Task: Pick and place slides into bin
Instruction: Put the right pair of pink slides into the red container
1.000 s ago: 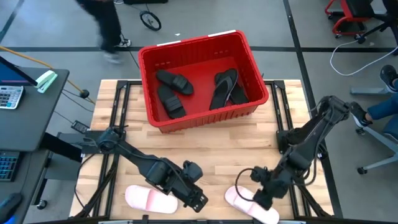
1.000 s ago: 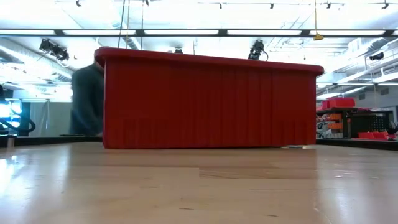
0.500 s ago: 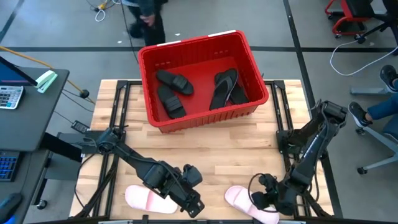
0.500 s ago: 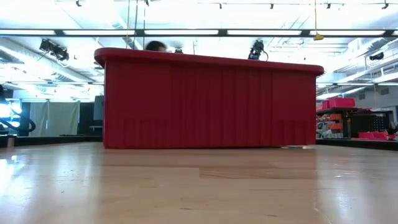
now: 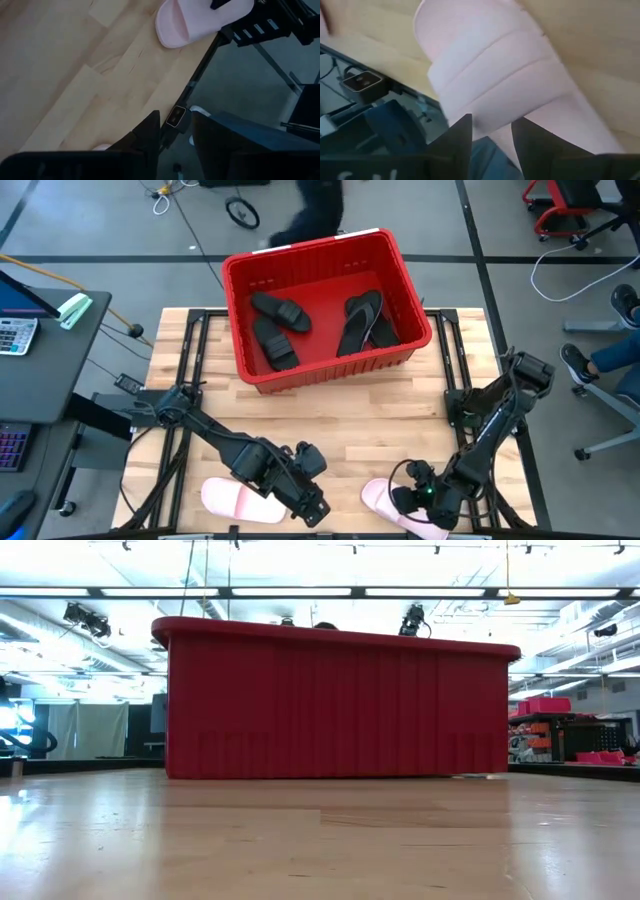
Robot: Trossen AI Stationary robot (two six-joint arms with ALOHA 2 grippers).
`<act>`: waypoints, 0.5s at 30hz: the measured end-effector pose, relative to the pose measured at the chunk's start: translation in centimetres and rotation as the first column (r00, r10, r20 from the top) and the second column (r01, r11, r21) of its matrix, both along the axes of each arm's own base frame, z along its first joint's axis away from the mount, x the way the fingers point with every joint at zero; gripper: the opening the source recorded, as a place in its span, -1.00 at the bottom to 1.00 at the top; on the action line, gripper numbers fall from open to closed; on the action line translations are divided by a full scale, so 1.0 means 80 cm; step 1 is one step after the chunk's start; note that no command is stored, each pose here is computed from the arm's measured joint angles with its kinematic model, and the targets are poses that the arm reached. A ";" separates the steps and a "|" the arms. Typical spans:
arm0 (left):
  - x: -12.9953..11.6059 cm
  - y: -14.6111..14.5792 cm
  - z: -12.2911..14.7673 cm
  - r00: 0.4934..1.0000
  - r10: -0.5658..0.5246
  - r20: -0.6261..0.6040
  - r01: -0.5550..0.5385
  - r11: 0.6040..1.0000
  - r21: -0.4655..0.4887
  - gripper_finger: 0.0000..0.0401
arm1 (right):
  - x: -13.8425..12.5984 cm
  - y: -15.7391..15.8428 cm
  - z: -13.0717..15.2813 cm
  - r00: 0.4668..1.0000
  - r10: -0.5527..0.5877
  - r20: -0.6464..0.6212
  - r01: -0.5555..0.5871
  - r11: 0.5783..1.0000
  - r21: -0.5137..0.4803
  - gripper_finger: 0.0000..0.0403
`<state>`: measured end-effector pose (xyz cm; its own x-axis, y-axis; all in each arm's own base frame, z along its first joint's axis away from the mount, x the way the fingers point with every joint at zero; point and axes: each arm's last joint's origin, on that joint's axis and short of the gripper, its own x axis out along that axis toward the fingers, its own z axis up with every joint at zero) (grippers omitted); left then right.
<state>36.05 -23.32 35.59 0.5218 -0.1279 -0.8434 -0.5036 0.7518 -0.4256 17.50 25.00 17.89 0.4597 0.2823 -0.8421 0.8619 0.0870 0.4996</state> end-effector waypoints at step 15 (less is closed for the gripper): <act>0.001 0.001 0.000 1.000 0.007 0.008 -0.007 1.000 0.012 -0.44 | 0.027 -0.022 -0.006 0.984 -0.072 0.160 0.103 0.975 -0.196 -0.29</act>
